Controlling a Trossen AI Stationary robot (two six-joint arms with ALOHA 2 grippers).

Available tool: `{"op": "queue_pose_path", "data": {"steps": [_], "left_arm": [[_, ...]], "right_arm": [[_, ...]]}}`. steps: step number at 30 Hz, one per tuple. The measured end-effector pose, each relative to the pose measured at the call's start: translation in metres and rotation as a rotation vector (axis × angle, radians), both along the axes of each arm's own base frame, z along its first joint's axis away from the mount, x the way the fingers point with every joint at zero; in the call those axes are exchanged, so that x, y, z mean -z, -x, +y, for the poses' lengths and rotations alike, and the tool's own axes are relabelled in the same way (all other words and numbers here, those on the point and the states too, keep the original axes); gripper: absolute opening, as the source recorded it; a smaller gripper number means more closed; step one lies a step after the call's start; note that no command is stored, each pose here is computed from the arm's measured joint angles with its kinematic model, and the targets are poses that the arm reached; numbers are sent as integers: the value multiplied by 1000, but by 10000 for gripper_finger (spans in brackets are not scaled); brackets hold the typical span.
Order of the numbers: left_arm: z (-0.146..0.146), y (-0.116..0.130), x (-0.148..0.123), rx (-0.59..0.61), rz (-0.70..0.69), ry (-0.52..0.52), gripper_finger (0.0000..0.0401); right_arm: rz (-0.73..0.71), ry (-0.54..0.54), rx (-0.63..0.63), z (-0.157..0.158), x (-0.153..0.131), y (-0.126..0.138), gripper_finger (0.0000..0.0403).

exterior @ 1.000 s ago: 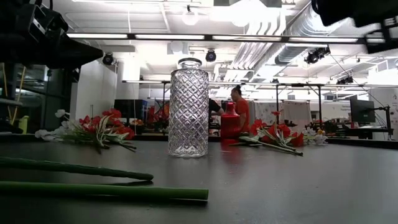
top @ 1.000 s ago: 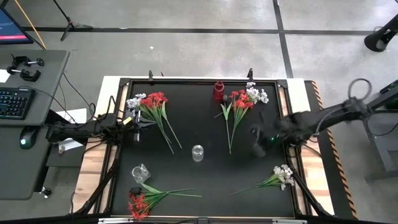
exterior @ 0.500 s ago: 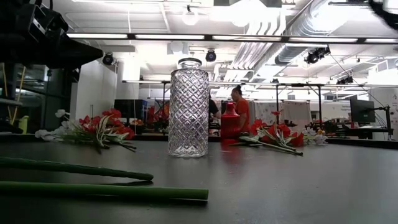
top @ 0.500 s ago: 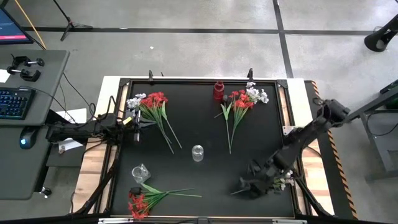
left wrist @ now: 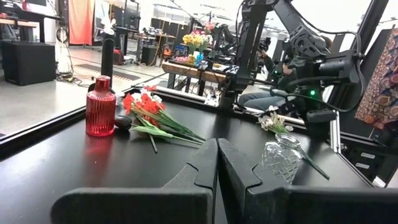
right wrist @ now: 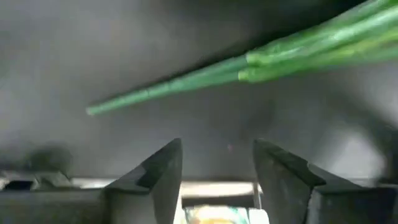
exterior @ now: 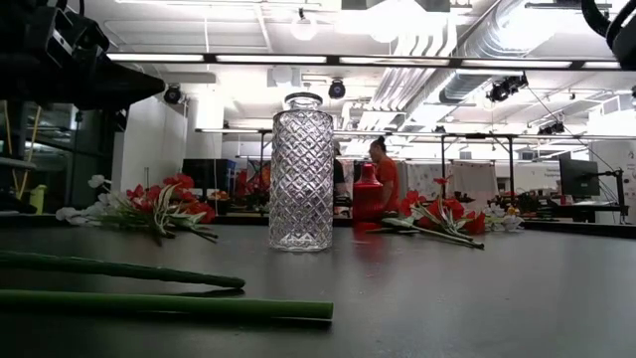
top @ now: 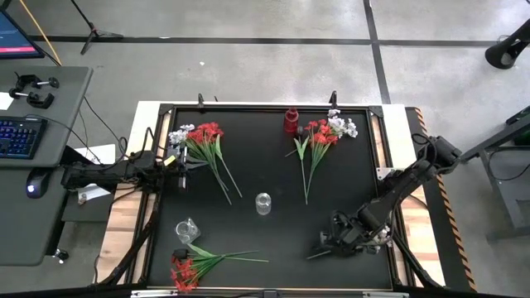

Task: Sort flowers into vase by color
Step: Put the bottom white flowers into the right transparent vase

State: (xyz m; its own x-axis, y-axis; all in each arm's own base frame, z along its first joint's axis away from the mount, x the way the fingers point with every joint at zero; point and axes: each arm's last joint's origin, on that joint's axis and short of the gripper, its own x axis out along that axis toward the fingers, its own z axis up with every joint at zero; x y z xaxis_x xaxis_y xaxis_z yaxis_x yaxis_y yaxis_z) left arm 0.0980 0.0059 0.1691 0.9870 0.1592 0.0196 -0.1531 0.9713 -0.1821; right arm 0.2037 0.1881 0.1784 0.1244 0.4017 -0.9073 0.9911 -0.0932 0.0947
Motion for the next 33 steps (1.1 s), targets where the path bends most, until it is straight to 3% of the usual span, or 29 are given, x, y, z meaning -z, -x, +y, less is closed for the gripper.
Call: {"op": "queue_pose_path", "data": {"steps": [7,14,19,26,33], "left_arm": [[0,0,0,0,0,0,0],[0,0,0,0,0,0,0],[0,0,0,0,0,0,0],[0,0,0,0,0,0,0],[0,0,0,0,0,0,0]], "right_arm": [[22,103,48,-13,3,-2,195],[-15,47,20,-3,1,-1,195],[2,31,-7,9,16,-3,195],[15,66,20,11,36,-13,195],[28,99,39,6,37,-14,195]]}}
